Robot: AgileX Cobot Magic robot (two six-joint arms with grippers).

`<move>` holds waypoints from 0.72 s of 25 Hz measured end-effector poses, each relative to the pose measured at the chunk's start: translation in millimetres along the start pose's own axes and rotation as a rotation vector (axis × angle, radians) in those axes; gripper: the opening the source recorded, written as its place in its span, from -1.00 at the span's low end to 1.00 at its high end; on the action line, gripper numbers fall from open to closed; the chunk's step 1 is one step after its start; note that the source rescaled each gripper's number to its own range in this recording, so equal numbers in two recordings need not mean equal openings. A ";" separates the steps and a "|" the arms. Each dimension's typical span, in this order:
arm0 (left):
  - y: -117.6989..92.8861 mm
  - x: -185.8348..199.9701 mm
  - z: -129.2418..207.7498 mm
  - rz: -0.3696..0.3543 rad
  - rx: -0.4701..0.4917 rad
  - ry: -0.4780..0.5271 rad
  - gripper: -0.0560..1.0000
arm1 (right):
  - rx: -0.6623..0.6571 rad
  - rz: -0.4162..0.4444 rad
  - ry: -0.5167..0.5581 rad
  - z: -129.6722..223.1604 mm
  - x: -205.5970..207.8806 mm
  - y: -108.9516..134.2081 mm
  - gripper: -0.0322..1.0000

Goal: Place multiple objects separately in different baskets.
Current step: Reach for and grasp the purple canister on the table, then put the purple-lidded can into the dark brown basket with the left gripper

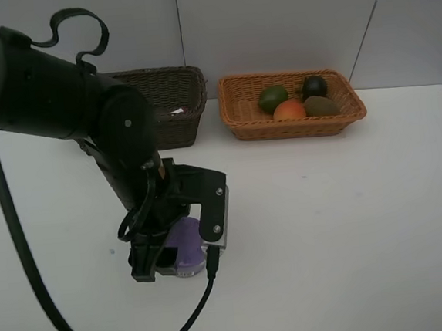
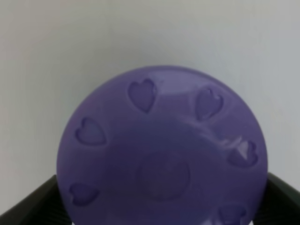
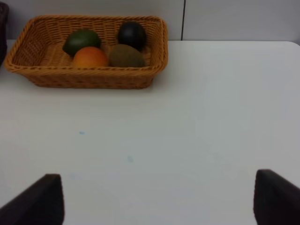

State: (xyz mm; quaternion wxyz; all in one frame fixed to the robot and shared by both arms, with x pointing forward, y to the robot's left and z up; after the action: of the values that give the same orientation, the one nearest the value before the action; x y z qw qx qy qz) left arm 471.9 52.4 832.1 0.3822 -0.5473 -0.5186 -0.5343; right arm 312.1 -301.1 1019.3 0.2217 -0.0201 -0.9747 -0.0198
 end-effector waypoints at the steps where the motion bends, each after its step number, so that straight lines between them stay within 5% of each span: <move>1: 1.5 4.4 -0.9 -0.012 -0.002 -0.007 0.94 | 0.000 0.000 0.000 0.0 0.0 0.0 0.88; 10: 6.7 24.5 3.8 -0.048 -0.013 -0.009 0.94 | 0.000 0.000 0.000 0.0 0.0 0.0 0.88; 18: 45.3 59.2 19.7 -0.101 0.138 -0.019 0.94 | 0.000 0.000 0.000 0.0 0.0 0.0 0.88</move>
State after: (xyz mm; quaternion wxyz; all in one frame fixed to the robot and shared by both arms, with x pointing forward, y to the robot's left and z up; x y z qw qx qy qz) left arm 513.4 73.3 893.6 0.3867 -0.4978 -0.5849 -0.5105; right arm 312.1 -301.1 1019.3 0.2217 -0.0201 -0.9747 -0.0198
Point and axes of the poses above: a point on each arm's last joint axis where the gripper is mounted, x pointing back along that axis away from the gripper, y along the wrist's bending axis when the last joint is at zero, z = x × y, the point moved 9 cm from there along -x, pointing out along that axis toward the gripper, and after that the axes turned 3 degrees about -x, right-handed, at the moved point
